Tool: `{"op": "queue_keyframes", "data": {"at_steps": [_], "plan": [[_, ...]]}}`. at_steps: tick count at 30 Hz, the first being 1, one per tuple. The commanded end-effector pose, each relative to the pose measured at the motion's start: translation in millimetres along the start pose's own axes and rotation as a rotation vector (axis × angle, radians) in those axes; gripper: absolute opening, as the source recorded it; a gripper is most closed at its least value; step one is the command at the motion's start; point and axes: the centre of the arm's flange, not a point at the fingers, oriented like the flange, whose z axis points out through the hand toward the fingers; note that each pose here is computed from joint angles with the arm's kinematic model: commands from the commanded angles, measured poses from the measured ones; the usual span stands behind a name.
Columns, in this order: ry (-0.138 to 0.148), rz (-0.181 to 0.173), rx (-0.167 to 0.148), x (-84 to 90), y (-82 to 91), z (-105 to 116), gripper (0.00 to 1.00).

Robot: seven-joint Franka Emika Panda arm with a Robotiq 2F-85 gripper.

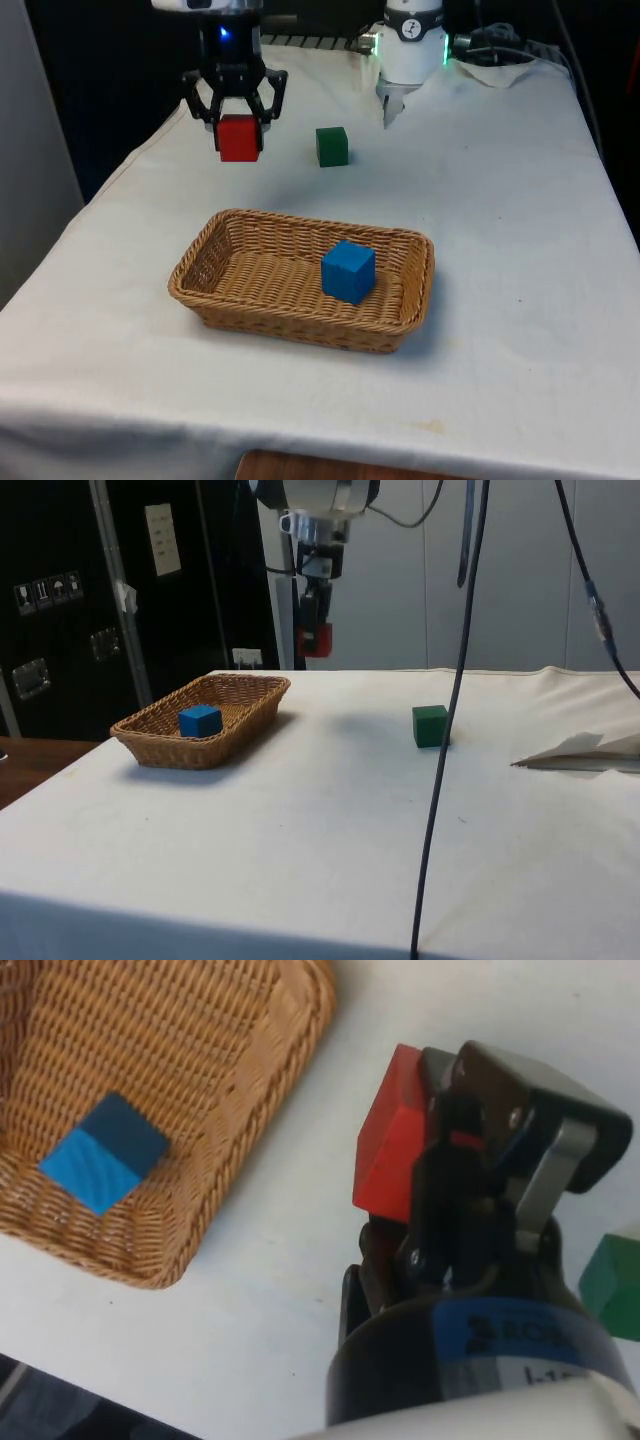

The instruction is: Pick up exactly two blocks and place them into the basket.

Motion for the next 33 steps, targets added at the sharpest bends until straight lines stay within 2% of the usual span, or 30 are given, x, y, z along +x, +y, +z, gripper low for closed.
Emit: {"op": "queue_keyframes", "data": {"at_steps": [1,3,4,11,12,13,18,20,22,27,28,33], "plan": [[-0.009,0.009,-0.007,0.8,-1.9,-2.5,0.0],[0.004,0.009,-0.002,3.3,-1.9,-2.1,0.0],[-0.005,0.019,-0.01,4.0,-3.6,-4.1,0.0],[0.009,0.046,-0.011,19.6,-14.6,-2.5,0.0],[0.014,0.039,-0.004,16.7,-12.5,-3.9,0.0],[0.008,0.048,-0.012,21.4,-16.2,-1.4,0.0],[0.007,0.065,-0.013,35.0,-26.1,7.4,0.0],[0.008,0.061,-0.013,34.9,-27.2,6.2,0.0],[0.003,0.071,-0.015,45.2,-33.7,16.5,0.0],[-0.004,0.078,-0.019,57.8,-42.0,27.7,0.0],[0.0,0.074,-0.024,56.1,-41.3,24.9,0.0],[-0.014,0.086,-0.028,72.2,-51.0,36.9,0.0]]}}
